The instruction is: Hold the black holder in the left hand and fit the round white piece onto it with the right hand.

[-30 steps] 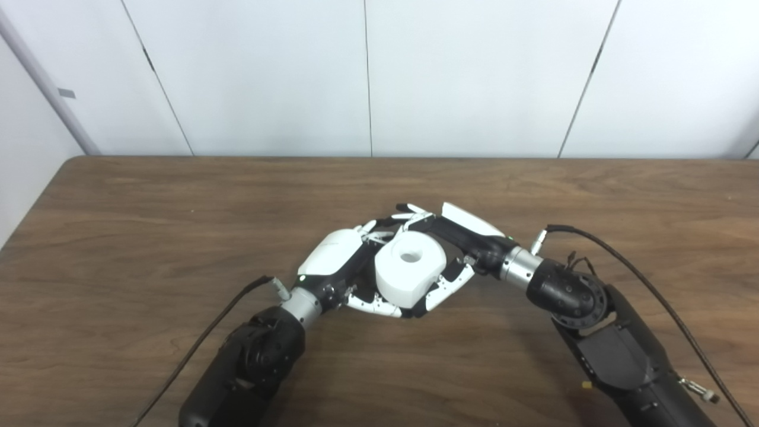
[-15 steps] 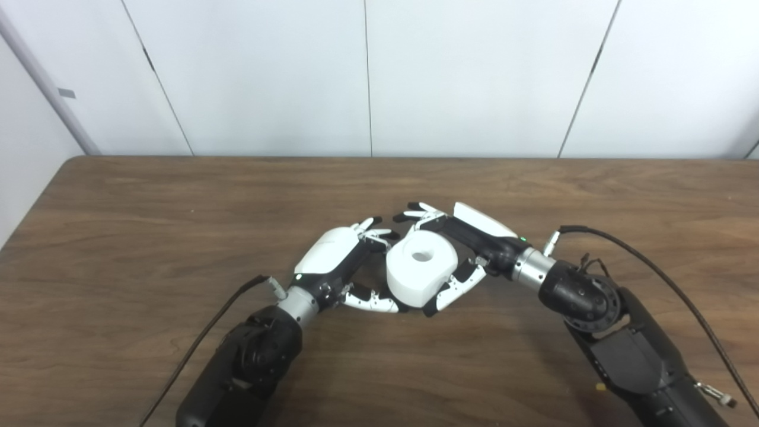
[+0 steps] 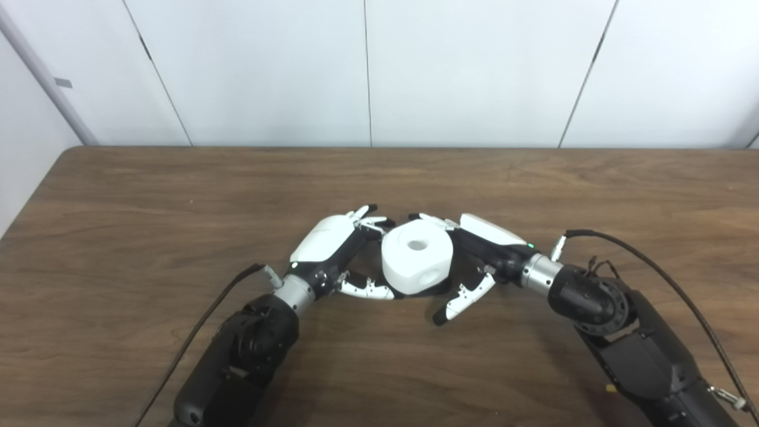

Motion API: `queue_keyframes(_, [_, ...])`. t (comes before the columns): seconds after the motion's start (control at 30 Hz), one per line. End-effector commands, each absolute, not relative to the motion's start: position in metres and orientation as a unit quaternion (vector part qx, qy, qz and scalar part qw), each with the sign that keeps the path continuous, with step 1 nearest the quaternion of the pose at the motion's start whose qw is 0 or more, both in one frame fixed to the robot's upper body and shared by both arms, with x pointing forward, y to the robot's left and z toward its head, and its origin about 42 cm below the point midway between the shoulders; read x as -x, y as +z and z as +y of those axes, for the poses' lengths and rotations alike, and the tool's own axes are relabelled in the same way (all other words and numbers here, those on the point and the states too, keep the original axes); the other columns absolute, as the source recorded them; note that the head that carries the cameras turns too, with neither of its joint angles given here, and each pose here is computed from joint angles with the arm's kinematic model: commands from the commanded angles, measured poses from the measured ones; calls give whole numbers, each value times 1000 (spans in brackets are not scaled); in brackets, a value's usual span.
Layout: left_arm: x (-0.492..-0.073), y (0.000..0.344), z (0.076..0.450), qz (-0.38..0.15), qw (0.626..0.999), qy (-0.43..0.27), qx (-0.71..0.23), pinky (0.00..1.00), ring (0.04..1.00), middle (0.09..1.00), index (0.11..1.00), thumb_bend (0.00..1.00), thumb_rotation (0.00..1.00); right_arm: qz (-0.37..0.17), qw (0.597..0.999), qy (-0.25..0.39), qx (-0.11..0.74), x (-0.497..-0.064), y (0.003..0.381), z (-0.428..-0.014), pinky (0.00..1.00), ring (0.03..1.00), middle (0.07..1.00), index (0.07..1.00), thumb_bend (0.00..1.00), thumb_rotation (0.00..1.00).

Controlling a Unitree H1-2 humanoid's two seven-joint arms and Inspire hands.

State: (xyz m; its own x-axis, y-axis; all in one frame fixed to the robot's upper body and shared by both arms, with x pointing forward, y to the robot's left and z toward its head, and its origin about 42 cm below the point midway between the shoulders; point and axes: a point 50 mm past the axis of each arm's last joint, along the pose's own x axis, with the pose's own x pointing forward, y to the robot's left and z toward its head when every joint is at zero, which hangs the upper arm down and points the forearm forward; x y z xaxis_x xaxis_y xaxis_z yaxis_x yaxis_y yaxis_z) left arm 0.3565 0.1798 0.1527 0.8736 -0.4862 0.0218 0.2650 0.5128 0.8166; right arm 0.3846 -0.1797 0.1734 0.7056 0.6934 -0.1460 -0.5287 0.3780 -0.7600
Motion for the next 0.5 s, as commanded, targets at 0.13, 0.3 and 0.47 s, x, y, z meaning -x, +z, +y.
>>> queue_keyframes(0.13, [-362, 172, 180, -163, 859, -203, -441, 1000, 1000, 873, 481, 524, 55, -113, 824, 359, 424, -388, 186, -180, 1000, 1000, 1000, 923, 1000, 244])
queue_keyframes(0.3, [-362, 170, 182, -164, 860, -202, -439, 1000, 1000, 871, 481, 524, 55, -114, 826, 349, 427, -389, 187, -182, 1000, 1000, 1000, 925, 1000, 242])
queue_keyframes(0.47, [-362, 170, 186, -160, 860, -202, -440, 1000, 1000, 875, 481, 524, 55, -107, 829, 334, 435, -390, 191, -189, 1000, 1000, 1000, 936, 1000, 202])
